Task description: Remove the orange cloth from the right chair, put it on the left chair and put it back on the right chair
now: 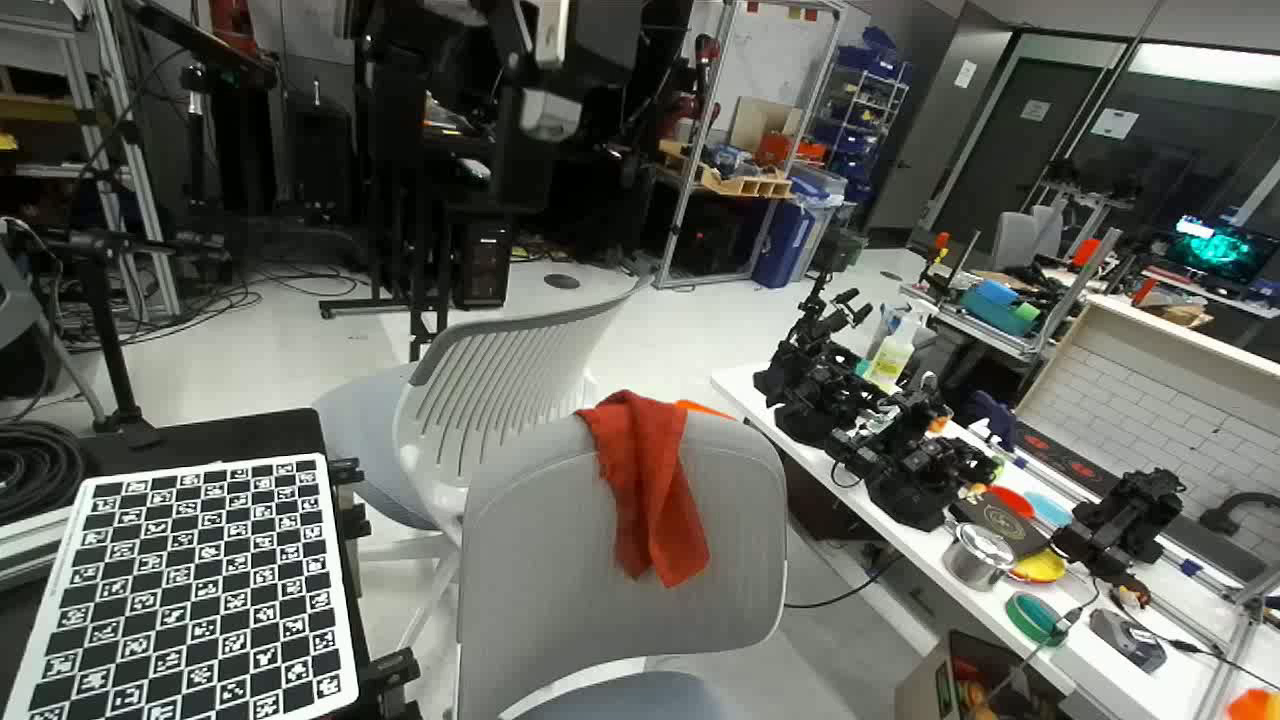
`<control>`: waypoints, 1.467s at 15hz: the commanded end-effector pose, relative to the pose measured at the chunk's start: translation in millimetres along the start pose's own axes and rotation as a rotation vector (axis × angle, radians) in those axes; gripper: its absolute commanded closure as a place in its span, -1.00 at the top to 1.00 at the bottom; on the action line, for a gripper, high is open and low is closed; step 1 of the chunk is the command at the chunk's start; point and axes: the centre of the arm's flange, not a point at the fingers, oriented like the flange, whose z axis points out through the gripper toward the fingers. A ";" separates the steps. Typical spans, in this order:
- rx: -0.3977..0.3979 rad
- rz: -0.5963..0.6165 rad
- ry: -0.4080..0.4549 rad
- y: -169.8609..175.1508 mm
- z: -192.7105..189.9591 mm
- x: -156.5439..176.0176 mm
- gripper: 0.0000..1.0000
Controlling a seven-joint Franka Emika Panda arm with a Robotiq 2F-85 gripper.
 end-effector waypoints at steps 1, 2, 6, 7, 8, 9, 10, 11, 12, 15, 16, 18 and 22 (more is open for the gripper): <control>0.000 0.000 0.001 0.1 -0.2 0.0 1.00; 0.000 0.000 0.001 0.1 -0.4 -0.1 1.00; 0.000 0.000 0.001 0.1 -0.4 -0.1 1.00; 0.000 0.000 0.001 0.1 -0.4 -0.1 1.00; -0.001 0.000 0.001 0.1 -0.4 -0.1 1.00; -0.001 0.000 0.001 0.1 -0.4 -0.1 1.00; -0.001 0.000 0.001 0.1 -0.4 -0.1 1.00; -0.001 0.000 0.001 0.1 -0.4 -0.1 1.00; -0.001 0.000 0.001 0.1 -0.4 -0.1 1.00; -0.001 0.000 0.001 0.1 -0.4 -0.1 1.00; -0.001 0.000 0.001 0.1 -0.4 -0.1 1.00; 0.006 -0.019 -0.008 -2.5 0.0 8.3 1.00; 0.036 -0.100 0.079 -27.2 6.8 52.6 1.00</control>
